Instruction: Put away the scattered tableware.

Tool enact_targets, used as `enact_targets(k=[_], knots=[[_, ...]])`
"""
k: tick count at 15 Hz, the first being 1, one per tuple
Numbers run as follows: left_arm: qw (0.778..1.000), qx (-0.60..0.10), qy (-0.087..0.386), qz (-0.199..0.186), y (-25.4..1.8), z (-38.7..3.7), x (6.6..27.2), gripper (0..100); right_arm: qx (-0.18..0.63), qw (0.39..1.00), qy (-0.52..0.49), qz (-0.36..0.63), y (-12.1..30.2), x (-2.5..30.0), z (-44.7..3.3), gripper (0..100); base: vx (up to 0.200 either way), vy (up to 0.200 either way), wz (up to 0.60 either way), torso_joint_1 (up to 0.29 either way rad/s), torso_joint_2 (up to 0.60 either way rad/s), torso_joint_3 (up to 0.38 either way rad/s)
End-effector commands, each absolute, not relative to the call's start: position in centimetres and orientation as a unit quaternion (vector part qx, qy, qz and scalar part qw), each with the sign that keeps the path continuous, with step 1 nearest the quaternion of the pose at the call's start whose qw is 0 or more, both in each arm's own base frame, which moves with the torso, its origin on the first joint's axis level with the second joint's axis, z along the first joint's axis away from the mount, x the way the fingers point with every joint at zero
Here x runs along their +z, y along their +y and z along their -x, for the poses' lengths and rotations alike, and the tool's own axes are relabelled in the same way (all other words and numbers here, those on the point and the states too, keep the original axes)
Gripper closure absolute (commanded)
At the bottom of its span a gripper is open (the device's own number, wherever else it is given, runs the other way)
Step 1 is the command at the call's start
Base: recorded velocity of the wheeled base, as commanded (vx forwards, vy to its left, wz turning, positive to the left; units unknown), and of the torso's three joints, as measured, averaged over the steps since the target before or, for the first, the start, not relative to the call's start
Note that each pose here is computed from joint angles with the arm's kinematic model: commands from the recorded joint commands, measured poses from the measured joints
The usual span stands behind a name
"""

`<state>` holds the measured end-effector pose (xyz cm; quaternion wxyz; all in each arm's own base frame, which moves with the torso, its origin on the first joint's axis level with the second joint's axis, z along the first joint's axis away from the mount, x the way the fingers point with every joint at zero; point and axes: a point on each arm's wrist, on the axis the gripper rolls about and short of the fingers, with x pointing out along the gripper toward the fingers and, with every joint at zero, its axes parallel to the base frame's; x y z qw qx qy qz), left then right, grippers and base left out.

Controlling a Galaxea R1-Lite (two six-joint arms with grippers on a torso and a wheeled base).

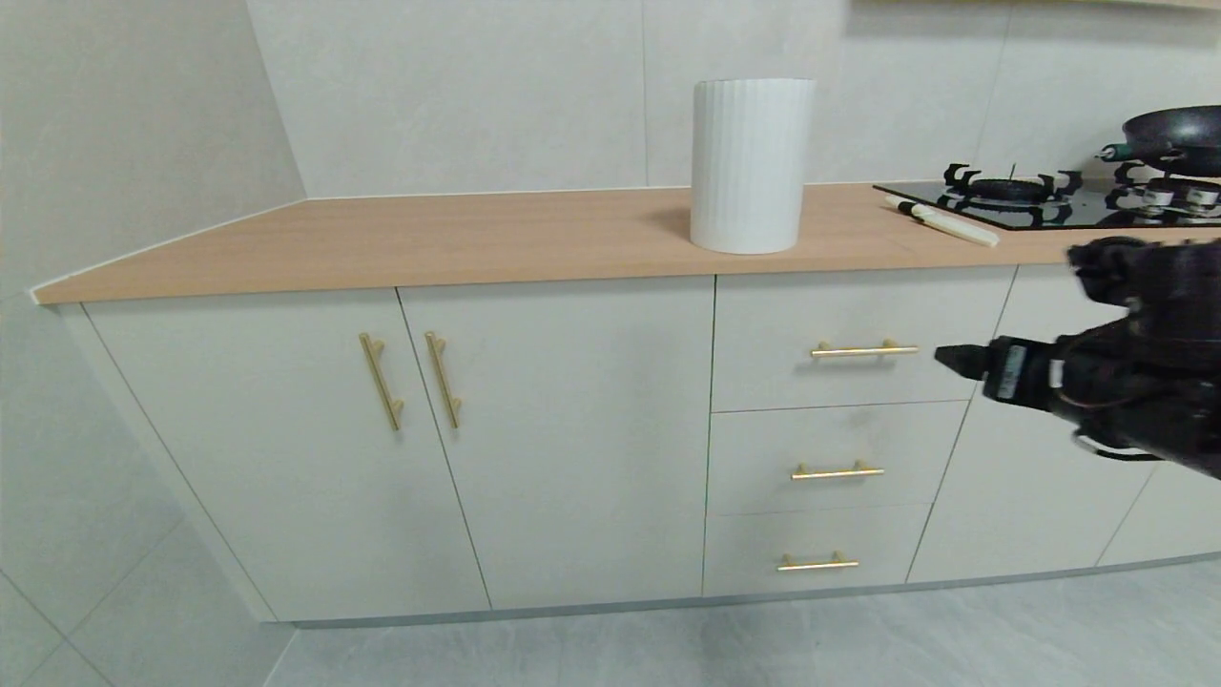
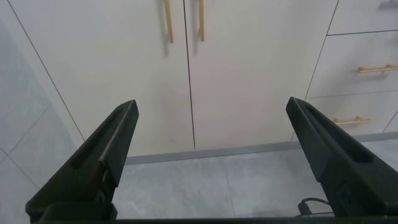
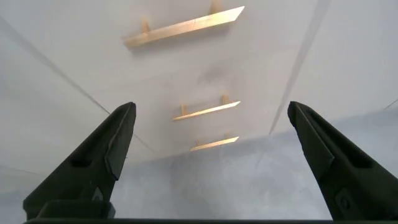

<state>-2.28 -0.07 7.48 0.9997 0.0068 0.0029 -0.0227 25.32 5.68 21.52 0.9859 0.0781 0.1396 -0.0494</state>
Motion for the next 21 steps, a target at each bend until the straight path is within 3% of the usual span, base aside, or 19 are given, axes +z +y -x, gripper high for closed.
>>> enact_targets(k=[1,4,6,8,14,19,21], knots=[[1.0,-0.022,0.003,-0.007,-0.1,2.3,7.5,0,-0.055,0.997,-0.016,-0.047,1.7,24.9,-10.1,0,0.0,0.0,0.0,0.0,0.0,0.0],[1.0,-0.022,0.003,-0.007,-0.1,2.3,7.5,0,-0.125,0.99,-0.053,-0.032,-0.5,24.0,-2.7,0,0.0,0.0,0.0,0.0,0.0,0.0],[1.0,-0.022,0.003,-0.007,-0.1,2.3,7.5,0,-0.137,0.989,-0.055,-0.031,-0.9,20.4,3.4,0,0.0,0.0,0.0,0.0,0.0,0.0],[1.0,-0.022,0.003,-0.007,-0.1,2.3,7.5,0,-0.134,0.988,-0.064,-0.03,-0.7,17.9,5.7,0,0.0,0.0,0.0,0.0,0.0,0.0],[1.0,-0.023,0.003,-0.007,-0.1,2.3,7.5,0,-0.114,0.992,-0.058,-0.018,-0.5,13.3,5.2,0,0.0,0.0,0.0,0.0,0.0,0.0],[1.0,-0.022,0.003,-0.007,-0.1,2.3,7.5,0,-0.047,0.998,-0.035,0.005,-0.2,8.3,2.3,0,0.0,0.0,0.0,0.0,0.0,0.0],[1.0,-0.022,0.003,-0.007,-0.1,2.3,7.5,0,-0.018,1.0,-0.023,-0.002,-0.1,8.0,2.3,0,0.0,0.0,0.0,0.0,0.0,0.0]])
